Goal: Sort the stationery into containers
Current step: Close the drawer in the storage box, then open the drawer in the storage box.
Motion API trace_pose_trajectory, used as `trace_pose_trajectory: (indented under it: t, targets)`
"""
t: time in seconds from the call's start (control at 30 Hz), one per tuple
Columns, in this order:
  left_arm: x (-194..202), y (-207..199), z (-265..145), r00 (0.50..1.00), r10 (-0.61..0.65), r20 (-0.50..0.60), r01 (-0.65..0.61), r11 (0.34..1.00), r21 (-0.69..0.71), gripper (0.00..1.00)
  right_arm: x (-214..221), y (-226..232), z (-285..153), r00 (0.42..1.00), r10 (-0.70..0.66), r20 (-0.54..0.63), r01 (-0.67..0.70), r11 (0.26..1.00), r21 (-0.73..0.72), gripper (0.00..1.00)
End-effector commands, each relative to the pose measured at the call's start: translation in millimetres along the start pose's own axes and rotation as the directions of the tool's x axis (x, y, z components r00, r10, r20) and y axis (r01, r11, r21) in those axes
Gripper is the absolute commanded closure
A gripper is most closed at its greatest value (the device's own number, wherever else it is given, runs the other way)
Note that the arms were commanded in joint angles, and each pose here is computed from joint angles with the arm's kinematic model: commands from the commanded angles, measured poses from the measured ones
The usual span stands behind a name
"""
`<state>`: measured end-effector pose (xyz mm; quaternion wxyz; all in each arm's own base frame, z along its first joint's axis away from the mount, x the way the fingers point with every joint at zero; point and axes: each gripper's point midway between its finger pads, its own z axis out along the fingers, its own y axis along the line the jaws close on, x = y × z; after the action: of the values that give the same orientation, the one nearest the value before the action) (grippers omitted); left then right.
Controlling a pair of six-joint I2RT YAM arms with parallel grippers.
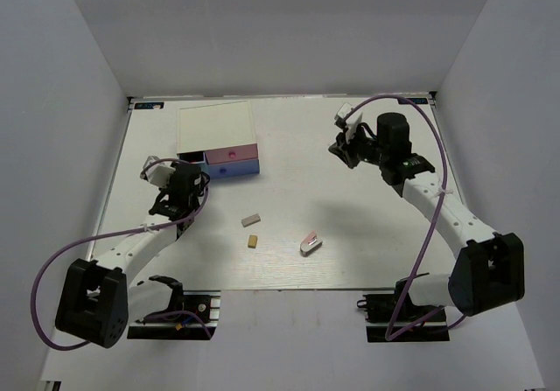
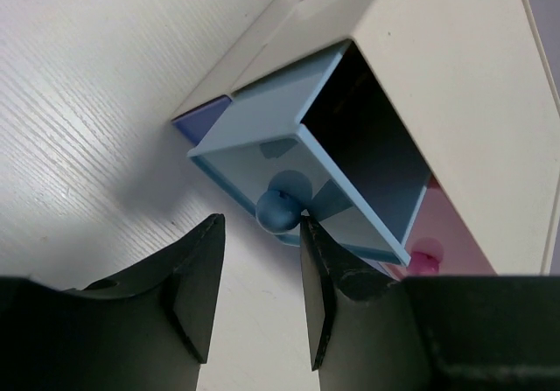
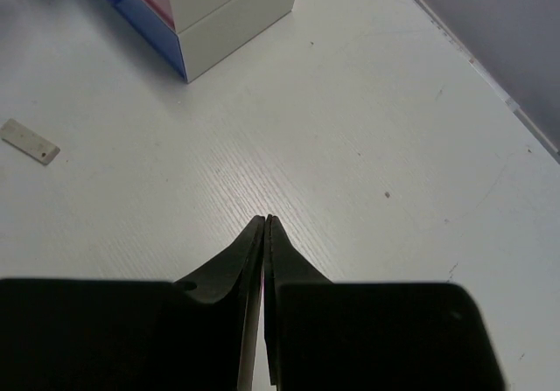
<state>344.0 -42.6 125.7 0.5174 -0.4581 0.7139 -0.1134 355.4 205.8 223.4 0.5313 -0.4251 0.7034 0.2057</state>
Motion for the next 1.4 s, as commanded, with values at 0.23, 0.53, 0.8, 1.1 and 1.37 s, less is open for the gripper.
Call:
trace_pose_trajectory:
  t: [0.23,0.53,0.8,1.1,1.37]
  targets:
    - [-23.9,-29.3,20.0,0.997,-0.067,0.032,0.066,0.997,0.039,0.5,-0.7,-3.8,-12.1,0.999,0.021,0.027,-0.021,1.0,0.013,0.84]
    - [-31.4,-40.3,37.5,0.995,-0.093,0.022,0.092,0.995,0.045,0.5,9.4,-5.8,-16.3,0.999,0.035,0.011,-0.036,0.999,0.024,0.78]
    - [-11.5,-29.7,20.7,0.997,-0.012,-0.078,0.019,0.996,0.089,0.5,13.3,-2.4,-17.2,1.0,0.025,0.01,-0.025,1.0,0.008,0.1]
    - [48.4,-33.2,-37.8,0.918,0.281,-0.278,-0.123,0.872,0.474,0.18,29.9,11.6,-8.7,0.993,0.119,0.0,-0.119,0.991,-0.064,0.22]
    - [63.8,-57.0,-16.9,0.871,0.389,-0.301,-0.184,0.826,0.533,0.57,37.5,15.4,-6.0,0.988,0.153,-0.023,-0.155,0.981,-0.114,0.94]
